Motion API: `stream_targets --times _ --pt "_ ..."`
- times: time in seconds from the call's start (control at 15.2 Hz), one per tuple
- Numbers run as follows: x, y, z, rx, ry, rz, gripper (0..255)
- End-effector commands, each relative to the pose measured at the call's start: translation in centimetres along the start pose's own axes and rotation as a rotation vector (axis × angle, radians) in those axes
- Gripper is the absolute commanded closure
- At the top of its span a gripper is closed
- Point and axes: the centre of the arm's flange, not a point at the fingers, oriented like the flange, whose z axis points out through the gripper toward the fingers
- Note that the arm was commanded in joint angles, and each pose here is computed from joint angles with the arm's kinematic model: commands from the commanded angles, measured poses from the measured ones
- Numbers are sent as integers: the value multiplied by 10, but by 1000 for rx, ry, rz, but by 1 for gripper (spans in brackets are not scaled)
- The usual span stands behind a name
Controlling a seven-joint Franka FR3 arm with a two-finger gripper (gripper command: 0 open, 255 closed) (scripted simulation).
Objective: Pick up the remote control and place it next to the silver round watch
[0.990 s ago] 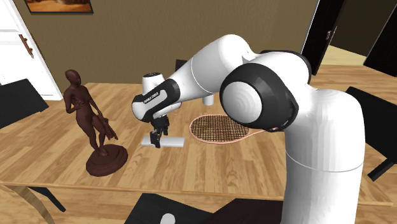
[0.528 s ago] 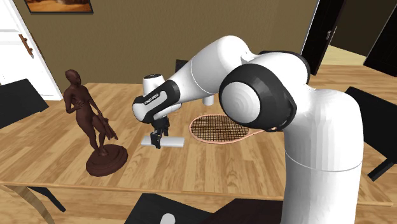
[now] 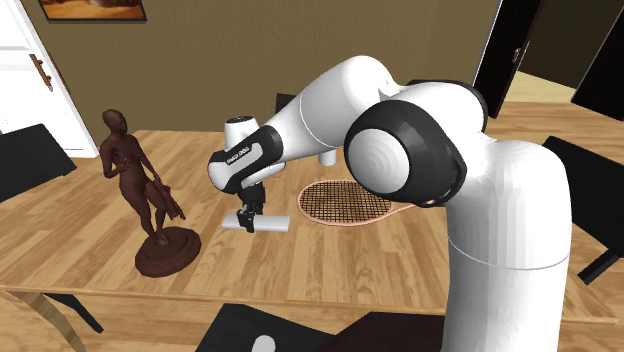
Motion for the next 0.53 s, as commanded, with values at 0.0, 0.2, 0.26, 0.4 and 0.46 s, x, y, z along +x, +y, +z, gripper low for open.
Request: stream_targets --times 0.0,0.2,0.26,0.4,0.46 --pt "0 0 1 1 -2 1 255" --pt "0 0 -4 1 -2 1 255" --pt "-1 0 -10 1 -2 1 255" --pt "0 0 -20 1 -2 1 255" --pt "-1 0 -25 1 -2 1 255"
